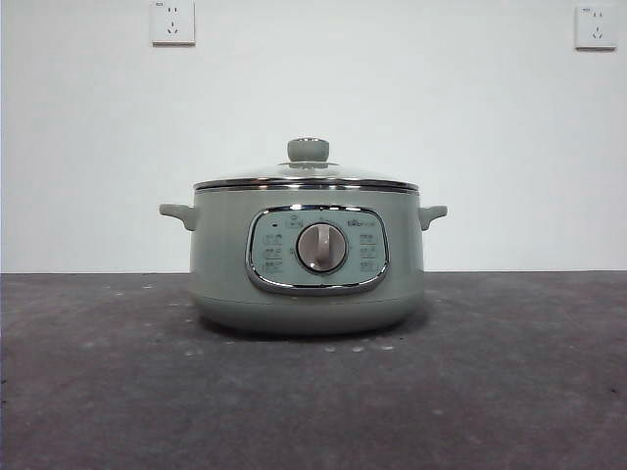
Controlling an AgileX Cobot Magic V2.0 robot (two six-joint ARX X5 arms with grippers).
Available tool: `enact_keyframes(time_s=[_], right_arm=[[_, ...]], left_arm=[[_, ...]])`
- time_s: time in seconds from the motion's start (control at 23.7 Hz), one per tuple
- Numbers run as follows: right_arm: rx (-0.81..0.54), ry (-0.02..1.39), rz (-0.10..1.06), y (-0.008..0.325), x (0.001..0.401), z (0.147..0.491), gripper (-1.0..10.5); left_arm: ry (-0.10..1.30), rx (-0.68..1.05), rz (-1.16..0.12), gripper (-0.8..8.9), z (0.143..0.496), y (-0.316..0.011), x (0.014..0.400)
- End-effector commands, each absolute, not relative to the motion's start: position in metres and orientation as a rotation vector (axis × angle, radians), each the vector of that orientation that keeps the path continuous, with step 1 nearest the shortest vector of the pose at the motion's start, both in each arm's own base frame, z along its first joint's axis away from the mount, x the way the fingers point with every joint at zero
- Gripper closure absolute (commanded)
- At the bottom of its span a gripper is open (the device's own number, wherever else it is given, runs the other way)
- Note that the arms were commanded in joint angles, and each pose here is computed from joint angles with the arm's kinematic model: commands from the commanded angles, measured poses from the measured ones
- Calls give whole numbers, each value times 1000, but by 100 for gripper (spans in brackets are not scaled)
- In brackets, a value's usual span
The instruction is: Pick up the corn,open the lid,put the corn in the pot,close the lid
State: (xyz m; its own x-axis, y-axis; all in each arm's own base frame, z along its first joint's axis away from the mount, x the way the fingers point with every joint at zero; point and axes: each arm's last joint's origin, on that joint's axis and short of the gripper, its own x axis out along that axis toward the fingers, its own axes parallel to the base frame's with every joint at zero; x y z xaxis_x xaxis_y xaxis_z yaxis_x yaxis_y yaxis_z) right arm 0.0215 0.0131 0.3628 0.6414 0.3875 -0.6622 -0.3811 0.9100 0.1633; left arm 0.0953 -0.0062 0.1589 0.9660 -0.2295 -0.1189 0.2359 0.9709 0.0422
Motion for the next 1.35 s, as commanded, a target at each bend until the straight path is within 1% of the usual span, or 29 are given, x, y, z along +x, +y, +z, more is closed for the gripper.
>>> enact_keyframes(time_s=[0.04, 0.25, 0.84, 1.1, 1.14, 1.18, 1.22, 1.27, 1.35], right_arm=[[4, 787, 430, 13, 21, 359, 946], [2, 785, 424, 12, 21, 359, 946], [-25, 763, 349, 10, 22, 360, 946], [-38, 759, 348, 10, 22, 359, 945], [-68, 739, 331, 10, 23, 360, 946], [-71, 704, 279, 8, 24, 362, 945], [-61, 642, 215, 7, 26, 366, 945], [-46, 571, 189, 7, 29, 371, 946], [-25, 425, 174, 7, 32, 375, 946]], left_arm=[[153, 7, -227, 816, 150, -6, 96], [144, 8, -231, 816, 151, -6, 96], [177, 5, -227, 816, 149, -6, 97], [200, 1, -227, 816, 147, -6, 98], [204, 1, -228, 816, 147, -6, 98], [207, 1, -228, 816, 147, -6, 99], [209, 0, -227, 816, 146, -6, 99], [210, 0, -227, 816, 146, -6, 99], [213, 0, -228, 816, 146, -6, 99]])
